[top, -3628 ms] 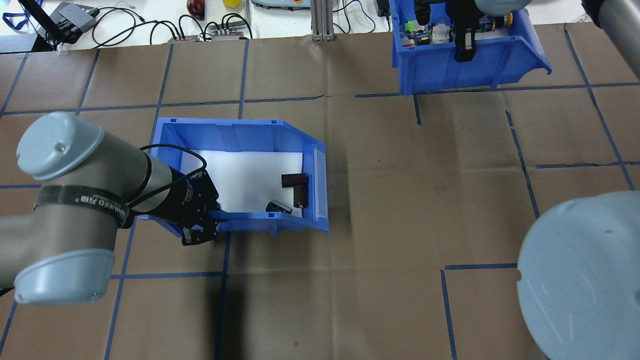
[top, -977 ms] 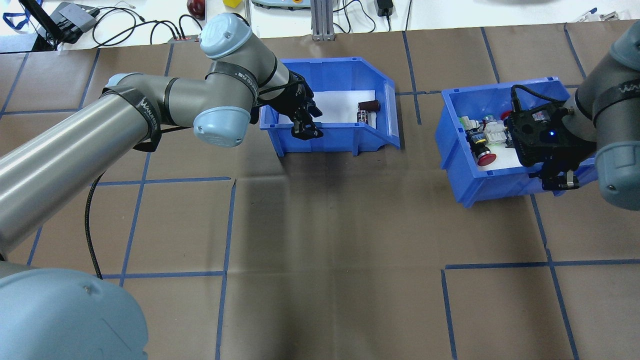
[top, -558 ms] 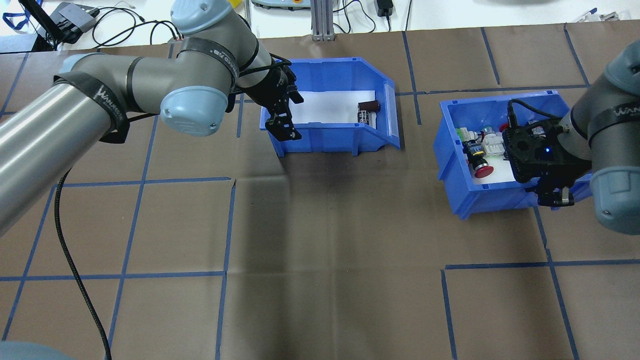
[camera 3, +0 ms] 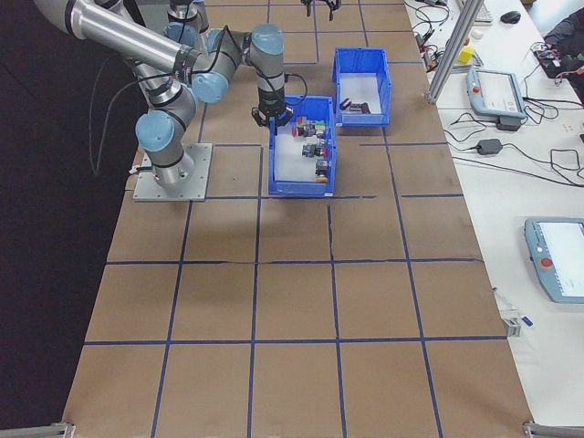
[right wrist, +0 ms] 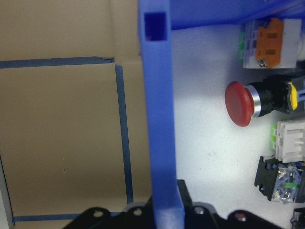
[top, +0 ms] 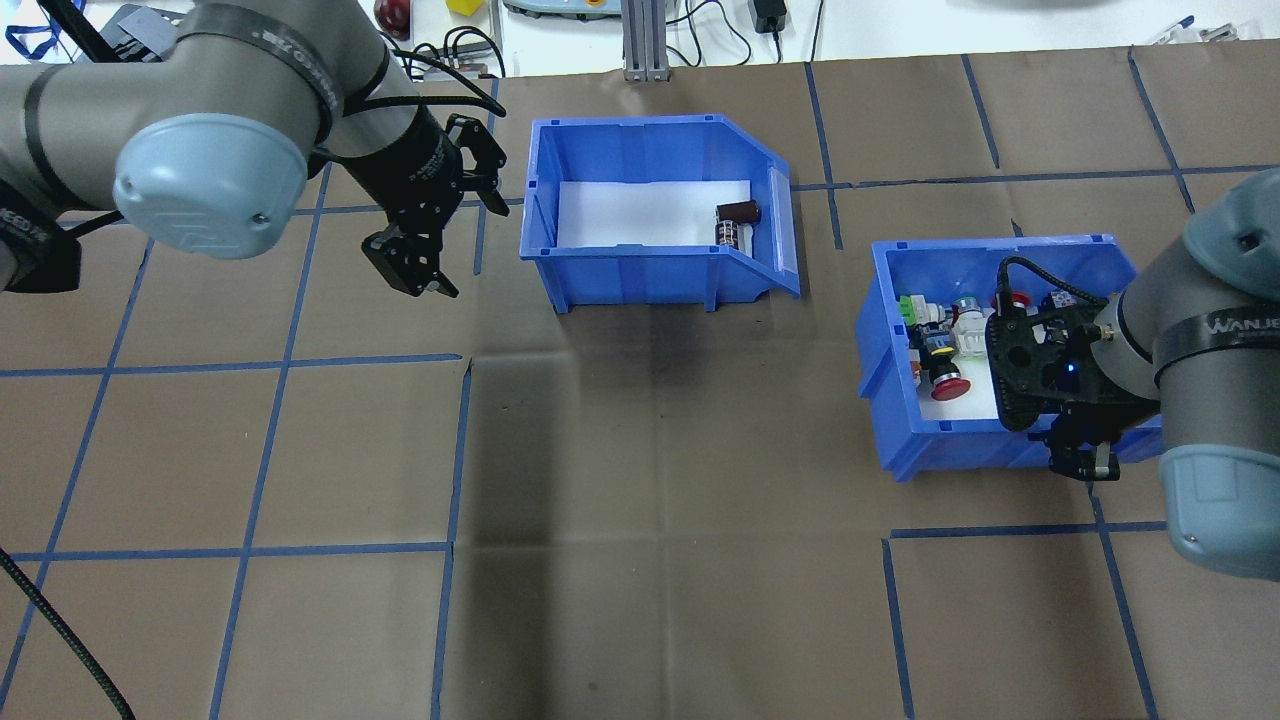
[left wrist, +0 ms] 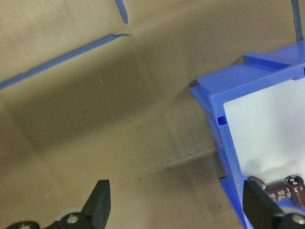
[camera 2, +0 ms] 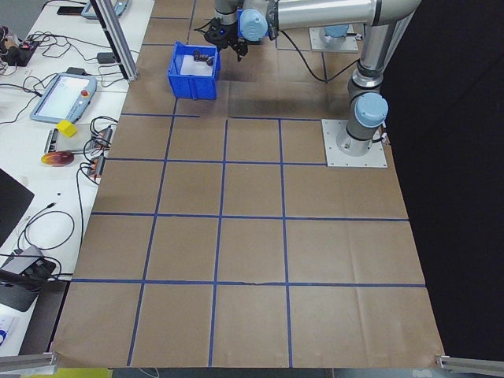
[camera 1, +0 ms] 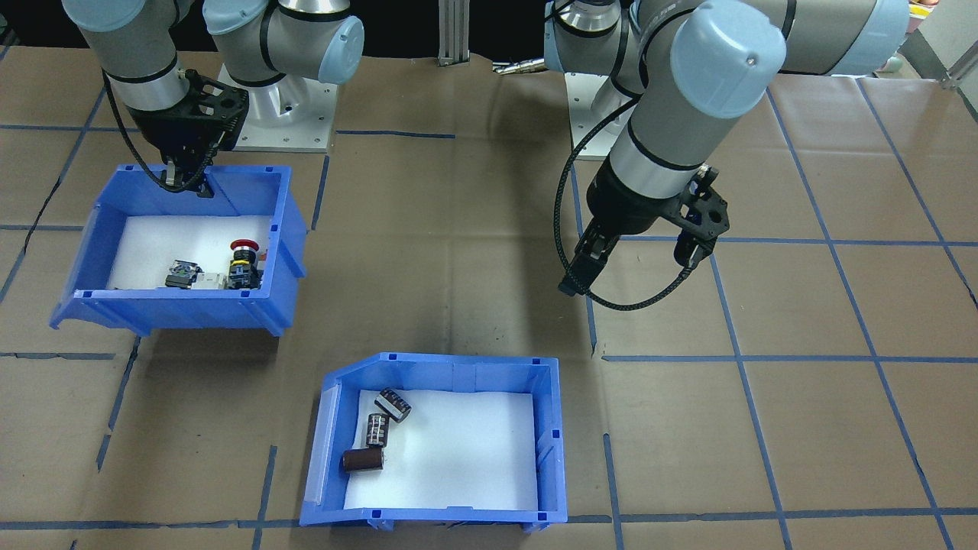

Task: Place battery box in front

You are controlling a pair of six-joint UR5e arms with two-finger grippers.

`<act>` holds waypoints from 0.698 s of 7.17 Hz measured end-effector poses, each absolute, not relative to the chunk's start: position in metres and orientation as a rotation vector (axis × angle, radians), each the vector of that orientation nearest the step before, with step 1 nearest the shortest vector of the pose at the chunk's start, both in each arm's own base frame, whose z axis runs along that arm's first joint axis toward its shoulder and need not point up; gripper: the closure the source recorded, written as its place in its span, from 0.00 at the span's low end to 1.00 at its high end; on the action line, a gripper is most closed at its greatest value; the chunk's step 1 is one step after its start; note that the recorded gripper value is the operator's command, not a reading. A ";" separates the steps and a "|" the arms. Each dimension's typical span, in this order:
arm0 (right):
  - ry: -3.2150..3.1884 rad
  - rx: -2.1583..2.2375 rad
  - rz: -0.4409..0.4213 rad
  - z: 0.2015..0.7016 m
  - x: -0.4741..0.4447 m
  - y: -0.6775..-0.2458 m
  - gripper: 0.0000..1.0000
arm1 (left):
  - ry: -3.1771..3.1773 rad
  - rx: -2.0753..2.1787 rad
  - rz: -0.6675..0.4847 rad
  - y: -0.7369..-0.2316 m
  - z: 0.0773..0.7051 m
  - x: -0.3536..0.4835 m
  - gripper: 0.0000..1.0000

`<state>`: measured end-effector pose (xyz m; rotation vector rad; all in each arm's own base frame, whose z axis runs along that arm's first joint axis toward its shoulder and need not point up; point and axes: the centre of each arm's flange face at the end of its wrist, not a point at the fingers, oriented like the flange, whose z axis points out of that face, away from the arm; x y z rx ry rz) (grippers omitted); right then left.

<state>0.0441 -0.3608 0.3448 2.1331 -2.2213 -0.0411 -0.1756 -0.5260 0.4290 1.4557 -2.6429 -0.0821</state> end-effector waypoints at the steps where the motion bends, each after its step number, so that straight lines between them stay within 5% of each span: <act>1: -2.194 2.160 -0.033 0.344 0.060 -0.355 0.93 | -2.771 1.302 -0.052 -0.515 0.443 -0.161 0.01; 5: -2.185 2.178 -0.021 0.339 0.151 -0.324 0.93 | -3.046 0.386 -0.067 -0.466 0.492 -0.157 0.01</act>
